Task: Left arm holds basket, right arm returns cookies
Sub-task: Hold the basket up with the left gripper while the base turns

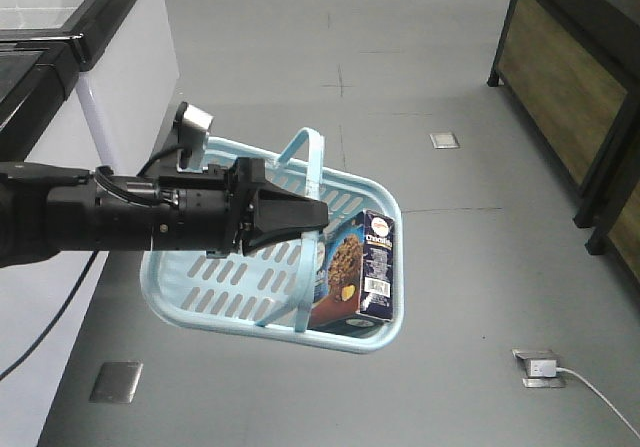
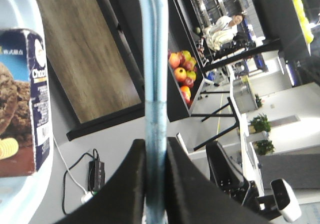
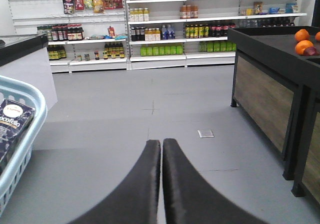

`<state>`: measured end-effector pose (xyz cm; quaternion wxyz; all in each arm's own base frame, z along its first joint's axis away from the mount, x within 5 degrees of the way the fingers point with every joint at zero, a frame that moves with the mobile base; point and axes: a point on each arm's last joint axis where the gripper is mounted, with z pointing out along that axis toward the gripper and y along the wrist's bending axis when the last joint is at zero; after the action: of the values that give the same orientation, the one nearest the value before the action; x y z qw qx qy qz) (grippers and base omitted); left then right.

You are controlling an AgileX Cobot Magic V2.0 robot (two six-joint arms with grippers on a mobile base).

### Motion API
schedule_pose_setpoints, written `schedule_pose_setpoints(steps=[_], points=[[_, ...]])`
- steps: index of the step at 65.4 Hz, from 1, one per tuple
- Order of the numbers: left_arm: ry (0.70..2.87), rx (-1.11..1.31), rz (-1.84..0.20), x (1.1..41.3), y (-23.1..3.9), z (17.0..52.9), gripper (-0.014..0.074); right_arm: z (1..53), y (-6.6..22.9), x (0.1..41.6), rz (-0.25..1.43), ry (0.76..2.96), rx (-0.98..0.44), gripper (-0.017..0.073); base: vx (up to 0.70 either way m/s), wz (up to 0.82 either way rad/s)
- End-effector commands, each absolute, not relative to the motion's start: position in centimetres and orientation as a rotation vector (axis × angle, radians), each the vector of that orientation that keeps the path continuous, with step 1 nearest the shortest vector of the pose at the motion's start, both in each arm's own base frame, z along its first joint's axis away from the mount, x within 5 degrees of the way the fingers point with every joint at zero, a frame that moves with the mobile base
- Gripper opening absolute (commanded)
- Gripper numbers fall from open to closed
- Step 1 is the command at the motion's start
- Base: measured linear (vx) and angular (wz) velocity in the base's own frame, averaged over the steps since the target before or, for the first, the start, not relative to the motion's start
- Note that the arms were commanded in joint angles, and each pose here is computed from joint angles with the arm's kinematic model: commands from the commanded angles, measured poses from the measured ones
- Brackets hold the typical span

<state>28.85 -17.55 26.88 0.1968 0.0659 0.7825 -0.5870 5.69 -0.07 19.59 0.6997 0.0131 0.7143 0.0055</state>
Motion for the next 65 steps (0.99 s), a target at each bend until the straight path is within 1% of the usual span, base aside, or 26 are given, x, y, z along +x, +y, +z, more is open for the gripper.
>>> schedule_pose_setpoints(steps=[1, 8, 26, 65], points=[[2.069, 0.163, -1.746, 27.6, -18.1, 28.9, -0.0008, 20.2, -0.1, 5.6, -0.002, 1.512, 0.018, -0.0003, 0.00, 0.00], [2.093, 0.174, -1.757, 27.0, -18.3, 28.1, -0.0008, 20.2, -0.1, 5.6, -0.002, 1.512, 0.018, -0.0003, 0.00, 0.00], [2.063, 0.240, -1.858, 26.3, -18.5, 28.8, -0.0008, 20.2, -0.1, 5.6, -0.002, 1.512, 0.018, -0.0003, 0.00, 0.00], [2.055, 0.268, -1.886, 26.0, -18.5, 28.9, -0.0006, 20.2, -0.1, 5.6, -0.002, 1.512, 0.018, -0.0003, 0.00, 0.00]])
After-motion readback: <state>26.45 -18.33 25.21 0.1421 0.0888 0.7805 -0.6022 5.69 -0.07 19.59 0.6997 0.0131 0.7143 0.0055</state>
